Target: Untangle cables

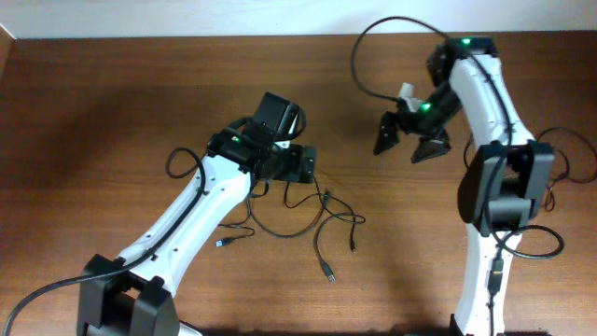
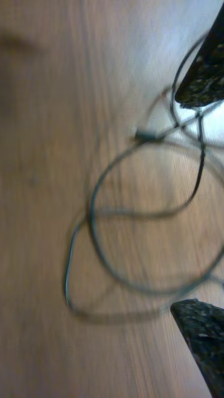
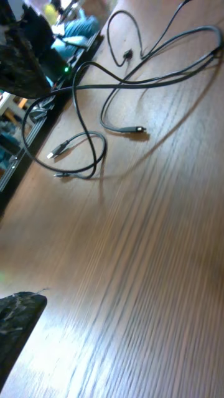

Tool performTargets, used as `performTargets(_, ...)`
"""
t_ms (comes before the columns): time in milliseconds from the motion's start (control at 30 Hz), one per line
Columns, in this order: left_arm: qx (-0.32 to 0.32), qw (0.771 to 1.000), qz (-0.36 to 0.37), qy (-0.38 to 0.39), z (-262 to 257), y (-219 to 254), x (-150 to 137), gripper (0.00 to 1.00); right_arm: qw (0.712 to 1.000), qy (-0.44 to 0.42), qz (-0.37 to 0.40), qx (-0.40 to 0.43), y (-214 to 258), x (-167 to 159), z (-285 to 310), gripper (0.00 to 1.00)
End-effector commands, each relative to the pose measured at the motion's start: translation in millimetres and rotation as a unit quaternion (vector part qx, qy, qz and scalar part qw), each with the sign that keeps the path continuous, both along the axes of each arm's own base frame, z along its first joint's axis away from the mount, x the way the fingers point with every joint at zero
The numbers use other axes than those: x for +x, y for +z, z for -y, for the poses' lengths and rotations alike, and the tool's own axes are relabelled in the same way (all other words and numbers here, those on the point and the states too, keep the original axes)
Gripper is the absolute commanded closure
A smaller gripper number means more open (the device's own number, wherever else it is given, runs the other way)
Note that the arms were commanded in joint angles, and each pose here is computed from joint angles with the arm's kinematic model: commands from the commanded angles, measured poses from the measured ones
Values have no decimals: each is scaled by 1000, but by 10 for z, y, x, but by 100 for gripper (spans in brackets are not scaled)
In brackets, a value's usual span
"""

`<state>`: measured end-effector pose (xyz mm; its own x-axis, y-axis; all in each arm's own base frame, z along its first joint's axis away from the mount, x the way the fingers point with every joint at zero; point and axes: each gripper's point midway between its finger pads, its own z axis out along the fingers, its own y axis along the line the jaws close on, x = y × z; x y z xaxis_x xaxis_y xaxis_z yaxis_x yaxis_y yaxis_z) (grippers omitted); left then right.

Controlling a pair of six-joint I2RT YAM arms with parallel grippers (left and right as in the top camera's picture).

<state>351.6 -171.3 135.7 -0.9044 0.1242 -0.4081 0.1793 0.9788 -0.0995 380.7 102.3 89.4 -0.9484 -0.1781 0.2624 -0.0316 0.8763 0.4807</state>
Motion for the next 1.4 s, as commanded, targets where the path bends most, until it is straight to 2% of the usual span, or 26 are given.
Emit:
performTargets(0,42,996,8,79,-519,56,115,1,999,42,8,12,-43,-56,-331,1)
performTargets(133,18,980,-75,184,-1266,-69,-34,1,994,96,39,37,-61,-103,-866,1)
performTargets(200,8,971,-93,220,-1512,-88,-79,1,990,124,58,43,-79,-132,-1106,1)
performTargets(467,-2,933,-97,347,-2424,-93,-169,1,970,189,134,68,-124,-234,-2023,1)
performTargets(600,-6,918,-102,382,-2669,-99,-254,1,975,155,142,69,-113,-276,-2391,1)
performTargets(700,-6,918,-101,383,-2678,-98,-256,1,973,157,154,74,-104,-378,-2664,1)
performTargets(833,-5,918,-102,383,-2677,-100,-256,1,986,94,127,60,-140,-415,-2806,1)
performTargets(900,-5,918,-102,383,-2677,-99,-257,1,987,81,125,61,-208,-414,-2851,7)
performTargets(1067,-6,918,-102,383,-2678,-100,-256,1,989,47,126,67,-493,-386,-2946,29)
performTargets(1200,-6,918,-102,383,-2677,-99,-256,1,984,52,150,87,-619,-380,-3076,44)
performTargets(1300,-6,918,-102,383,-2677,-100,-255,1,983,56,166,62,-695,-395,-3069,56)
performTargets(1333,-6,918,-102,383,-2677,-100,-255,1,982,57,172,52,-717,-391,-3060,65)
performTargets(1367,-6,918,-102,383,-2677,-100,-256,1,982,57,172,53,-717,-392,-3060,81)
